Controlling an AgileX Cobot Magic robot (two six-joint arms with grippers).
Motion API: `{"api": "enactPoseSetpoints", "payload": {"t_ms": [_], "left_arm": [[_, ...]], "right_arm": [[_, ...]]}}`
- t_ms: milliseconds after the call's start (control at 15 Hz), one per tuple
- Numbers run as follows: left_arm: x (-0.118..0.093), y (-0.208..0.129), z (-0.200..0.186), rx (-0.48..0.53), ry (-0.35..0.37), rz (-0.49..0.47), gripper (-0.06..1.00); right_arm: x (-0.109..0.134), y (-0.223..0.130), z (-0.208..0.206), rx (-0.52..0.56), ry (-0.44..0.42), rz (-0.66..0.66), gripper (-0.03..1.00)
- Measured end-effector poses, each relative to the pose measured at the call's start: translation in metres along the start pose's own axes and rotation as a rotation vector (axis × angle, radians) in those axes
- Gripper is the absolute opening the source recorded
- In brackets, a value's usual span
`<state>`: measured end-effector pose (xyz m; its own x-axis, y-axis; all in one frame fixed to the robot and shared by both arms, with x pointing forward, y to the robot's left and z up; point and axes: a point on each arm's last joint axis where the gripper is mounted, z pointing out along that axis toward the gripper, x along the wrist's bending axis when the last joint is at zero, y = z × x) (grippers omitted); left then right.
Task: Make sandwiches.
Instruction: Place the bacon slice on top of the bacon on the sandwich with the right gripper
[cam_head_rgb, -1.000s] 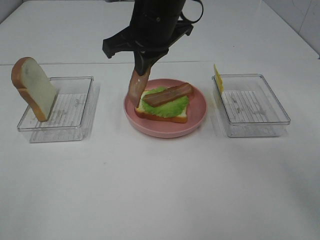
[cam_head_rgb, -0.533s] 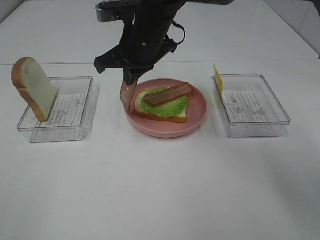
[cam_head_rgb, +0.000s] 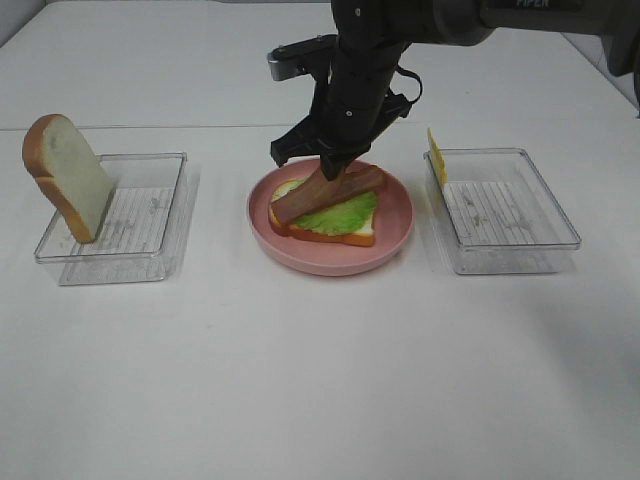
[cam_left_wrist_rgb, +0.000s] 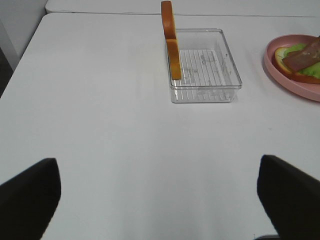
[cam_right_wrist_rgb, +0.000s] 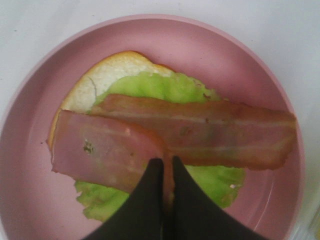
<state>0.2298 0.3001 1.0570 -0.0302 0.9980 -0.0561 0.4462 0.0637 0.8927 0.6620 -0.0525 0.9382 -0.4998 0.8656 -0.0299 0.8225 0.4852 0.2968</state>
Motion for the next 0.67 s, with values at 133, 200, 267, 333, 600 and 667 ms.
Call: {"api": "enactPoseSetpoints", "payload": {"t_ms": [133,200,267,333,600,667], "left_arm": [[0.0,0.0,0.0,0.0,0.0,0.0,0.99],[0.0,0.0,0.0,0.0,0.0,0.0,0.99],[0.0,0.0,0.0,0.0,0.0,0.0,0.99],[0.0,0.0,0.0,0.0,0.0,0.0,0.99],[0.0,0.0,0.0,0.0,0.0,0.0,0.99],[0.0,0.0,0.0,0.0,0.0,0.0,0.99]], "right_arm": [[-0.0049,-0.0025,0.0073,0.024,-0.011,0.009,0.02],[-0.0056,-0.0027,0.0073,0.026,-0.018,0.006,0.02],[-0.0055,-0.0027,0.0073,0.026,-0.017,0.006,0.02],[-0.0059,-0.0027,0.0073,0.026,-0.022,0.003,0.05],[-0.0098,-0.0031,0.0072,0.031,-0.064,-0.02,0.83],[-0.0112,-0.0041,0.0066,0.045,-0.078,-0.029,0.94]]}}
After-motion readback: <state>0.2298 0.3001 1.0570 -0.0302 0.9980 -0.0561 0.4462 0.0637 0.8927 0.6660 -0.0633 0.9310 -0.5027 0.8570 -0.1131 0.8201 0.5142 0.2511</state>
